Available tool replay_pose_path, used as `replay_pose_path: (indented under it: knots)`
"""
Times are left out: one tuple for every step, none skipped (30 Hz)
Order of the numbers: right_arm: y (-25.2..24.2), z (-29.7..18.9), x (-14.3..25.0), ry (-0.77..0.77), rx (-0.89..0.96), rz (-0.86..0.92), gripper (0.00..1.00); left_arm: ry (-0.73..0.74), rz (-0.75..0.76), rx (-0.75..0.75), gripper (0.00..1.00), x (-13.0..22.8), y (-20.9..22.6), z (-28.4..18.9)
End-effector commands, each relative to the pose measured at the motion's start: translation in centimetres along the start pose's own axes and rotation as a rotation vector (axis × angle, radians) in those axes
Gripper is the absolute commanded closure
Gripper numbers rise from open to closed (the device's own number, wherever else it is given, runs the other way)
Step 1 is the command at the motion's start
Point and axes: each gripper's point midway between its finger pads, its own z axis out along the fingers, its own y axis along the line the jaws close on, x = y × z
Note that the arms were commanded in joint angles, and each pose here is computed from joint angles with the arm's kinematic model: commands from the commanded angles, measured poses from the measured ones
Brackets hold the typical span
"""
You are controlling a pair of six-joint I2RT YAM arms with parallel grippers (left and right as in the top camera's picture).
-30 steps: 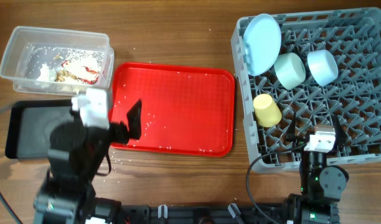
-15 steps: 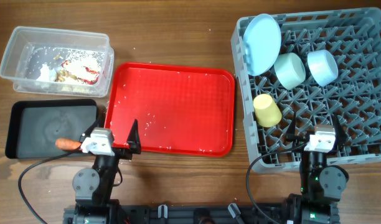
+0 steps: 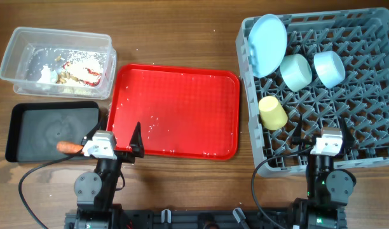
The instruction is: Sort waste into correct bins and load items into the dishwasher rack
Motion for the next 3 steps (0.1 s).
replay_pose_path:
  knots:
    - [0.18,-0.05,-0.24,-0.013,-0.012,-0.009,0.00,-0.003,-0.008,0.015,0.00,0.19,-0.26,0.01]
    - [0.18,-0.05,-0.24,-0.013,-0.012,-0.009,0.00,-0.003,-0.008,0.015,0.00,0.19,-0.26,0.01]
    - [0.18,-0.05,-0.24,-0.013,-0.012,-0.009,0.00,-0.003,-0.008,0.015,0.00,0.19,-0.26,0.01]
